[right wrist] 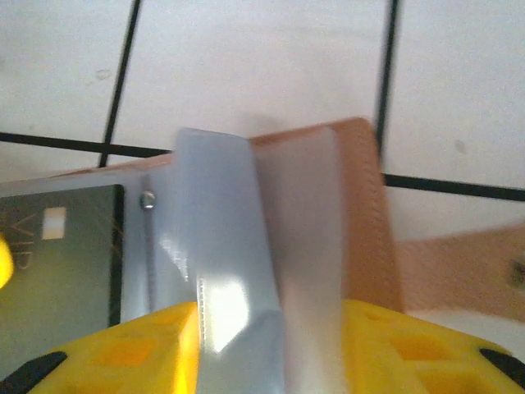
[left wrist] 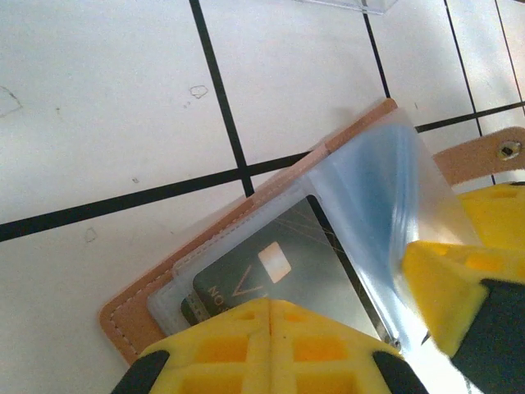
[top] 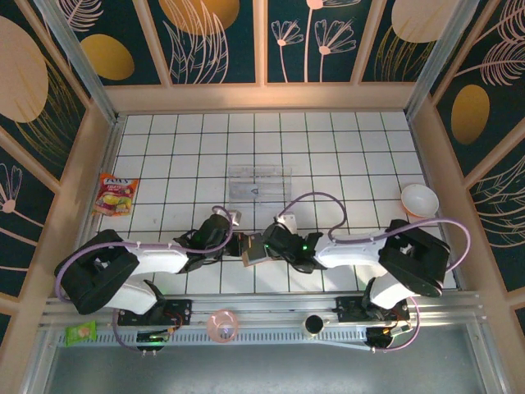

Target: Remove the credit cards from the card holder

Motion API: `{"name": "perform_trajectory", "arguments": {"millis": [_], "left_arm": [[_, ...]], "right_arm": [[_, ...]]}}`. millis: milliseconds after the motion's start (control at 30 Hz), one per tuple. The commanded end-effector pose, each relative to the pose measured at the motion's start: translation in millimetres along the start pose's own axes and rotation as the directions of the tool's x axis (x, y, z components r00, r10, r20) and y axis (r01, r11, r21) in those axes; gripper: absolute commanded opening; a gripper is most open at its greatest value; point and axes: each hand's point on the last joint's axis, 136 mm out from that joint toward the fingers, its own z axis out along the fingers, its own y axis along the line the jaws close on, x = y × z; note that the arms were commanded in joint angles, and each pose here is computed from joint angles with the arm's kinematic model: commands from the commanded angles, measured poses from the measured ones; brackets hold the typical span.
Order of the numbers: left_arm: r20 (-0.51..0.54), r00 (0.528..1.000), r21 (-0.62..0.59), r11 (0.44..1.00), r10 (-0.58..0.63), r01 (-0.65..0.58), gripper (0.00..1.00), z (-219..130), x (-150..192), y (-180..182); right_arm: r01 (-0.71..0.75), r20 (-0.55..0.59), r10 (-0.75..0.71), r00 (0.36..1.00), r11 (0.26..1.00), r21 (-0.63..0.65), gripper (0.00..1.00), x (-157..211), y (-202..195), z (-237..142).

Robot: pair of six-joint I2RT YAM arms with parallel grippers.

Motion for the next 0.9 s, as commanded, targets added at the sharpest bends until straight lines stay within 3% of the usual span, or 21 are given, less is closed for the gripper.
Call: {"name": "perform_trajectory", "arguments": {"millis": [0, 167, 267, 367, 467, 567, 667, 800, 867], "left_arm": [[-0.044, 0.999, -0.093, 0.995, 0.022, -0.026, 0.00, 1.1, 13.5, 22.1], [-0.038, 0.998, -0.085, 0.995, 0.049, -0.052, 0.00, 3.5, 5.5, 15.1], [-0.033, 0.998, -0.073, 0.995, 0.059, -0.061, 0.00, 3.7, 1.2, 9.7], [-0.027, 0.997, -0.060, 0.996, 0.069, -0.070, 0.00, 2.9, -3.8, 3.6], [-0.021, 0.997, -0.053, 0.996, 0.075, -0.076, 0.00, 1.7, -7.4, -0.6], [-0.021, 0.997, -0.053, 0.995, 0.080, -0.081, 0.00, 2.1, -9.2, -2.0], [-0.026, 0.996, -0.056, 0.995, 0.083, -0.085, 0.00, 3.0, -9.3, -2.0], [-0.018, 0.996, -0.064, 0.994, 0.091, -0.092, 0.00, 3.3, -12.5, -2.0], [-0.015, 0.995, -0.066, 0.993, 0.097, -0.097, 0.00, 4.3, -14.3, -3.0]], "right_arm": [[-0.023, 0.010, 0.022, 1.000, 0.981, 0.191, 0.47, 7.5, -57.3, -8.6], [-0.077, 0.060, 0.067, 0.996, 0.978, 0.194, 0.47, -5.3, -73.3, -28.4], [-0.072, 0.117, 0.058, 0.992, 0.990, 0.121, 0.46, -26.1, -63.3, -47.8], [0.020, 0.136, -0.004, 0.991, 0.993, -0.116, 0.39, -47.2, -18.0, -71.4], [0.090, 0.125, -0.048, 0.991, 0.929, -0.360, 0.31, -56.4, 32.7, -91.1], [0.125, 0.068, -0.105, 0.992, 0.867, -0.483, 0.22, -47.9, 65.7, -88.7], [0.117, 0.008, -0.130, 0.991, 0.866, -0.486, 0.12, -37.2, 74.9, -67.7], [0.002, -0.088, -0.040, 0.995, 0.919, -0.393, 0.00, -25.2, 47.0, -31.2], [-0.055, -0.128, 0.011, 0.992, 0.937, -0.345, 0.00, -15.6, 29.4, -18.0]]}}
